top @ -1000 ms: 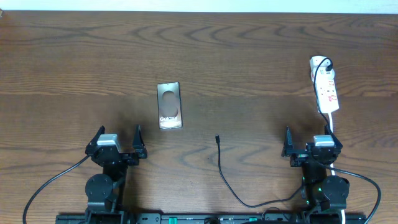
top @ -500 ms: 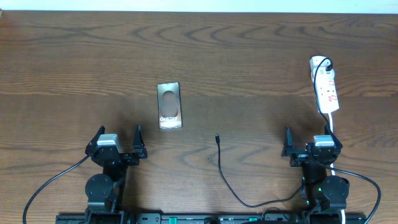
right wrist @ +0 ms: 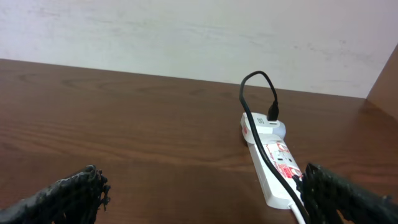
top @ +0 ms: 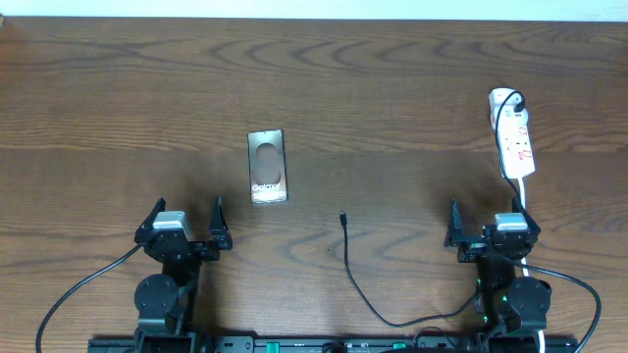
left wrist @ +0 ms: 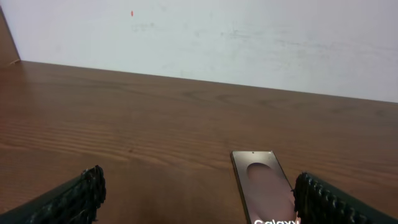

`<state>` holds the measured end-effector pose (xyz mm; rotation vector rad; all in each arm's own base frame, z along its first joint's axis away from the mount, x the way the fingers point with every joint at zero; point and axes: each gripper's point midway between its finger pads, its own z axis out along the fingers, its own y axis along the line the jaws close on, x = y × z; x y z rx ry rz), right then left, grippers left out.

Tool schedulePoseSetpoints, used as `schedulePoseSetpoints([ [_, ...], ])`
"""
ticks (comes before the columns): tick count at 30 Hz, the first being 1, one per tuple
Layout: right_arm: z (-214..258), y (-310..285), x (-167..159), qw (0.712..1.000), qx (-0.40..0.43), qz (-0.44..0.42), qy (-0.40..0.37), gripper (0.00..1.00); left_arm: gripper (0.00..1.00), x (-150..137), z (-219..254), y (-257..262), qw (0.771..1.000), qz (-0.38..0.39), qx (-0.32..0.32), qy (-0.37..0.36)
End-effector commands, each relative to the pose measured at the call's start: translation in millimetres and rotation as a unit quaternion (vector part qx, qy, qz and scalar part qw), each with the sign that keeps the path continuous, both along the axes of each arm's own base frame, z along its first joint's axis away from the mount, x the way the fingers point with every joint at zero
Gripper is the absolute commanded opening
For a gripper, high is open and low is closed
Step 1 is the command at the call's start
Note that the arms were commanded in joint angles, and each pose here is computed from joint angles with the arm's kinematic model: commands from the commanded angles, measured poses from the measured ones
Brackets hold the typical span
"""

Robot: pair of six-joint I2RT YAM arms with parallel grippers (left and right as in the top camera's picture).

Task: Plug charger to phone and switch on socket

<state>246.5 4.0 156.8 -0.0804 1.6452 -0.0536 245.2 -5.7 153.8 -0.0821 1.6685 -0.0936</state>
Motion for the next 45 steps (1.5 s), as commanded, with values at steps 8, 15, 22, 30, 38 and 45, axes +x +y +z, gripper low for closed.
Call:
schedulePoseSetpoints([
  [8,-1.2,-0.6,0.0,1.0,0.005,-0.003,0.002,0.99,0.98,-13.4,64.6,-15.3,0.998,-0.045,-0.012,-0.039],
  [15,-1.2,-0.6,0.0,1.0,0.005,-0.003,0.002,0.99,0.98,-30.5,142.2,-26.2,0.997,-0.077,-0.031,-0.003],
  [22,-1.2,-0.6,0.0,1.0,0.005,-0.003,0.002,0.99,0.98,-9.9,210.3,-26.7,0.988,-0.071,-0.034,0.136],
  [30,-1.2,-0.6,0.0,1.0,0.005,-0.003,0.002,0.99,0.98,48.6,217.6,-30.0,0.937,-0.065,-0.028,0.343],
  [38,-1.2,-0.6,0.0,1.0,0.005,-0.003,0.002,0.99,0.98,104.6,121.2,-33.1,0.852,-0.049,-0.04,0.519],
  [45,-1.3,-0.6,0.0,1.0,0.005,-0.003,0.002,0.99,0.98,138.6,36.5,-35.0,0.784,0.005,-0.09,0.614],
])
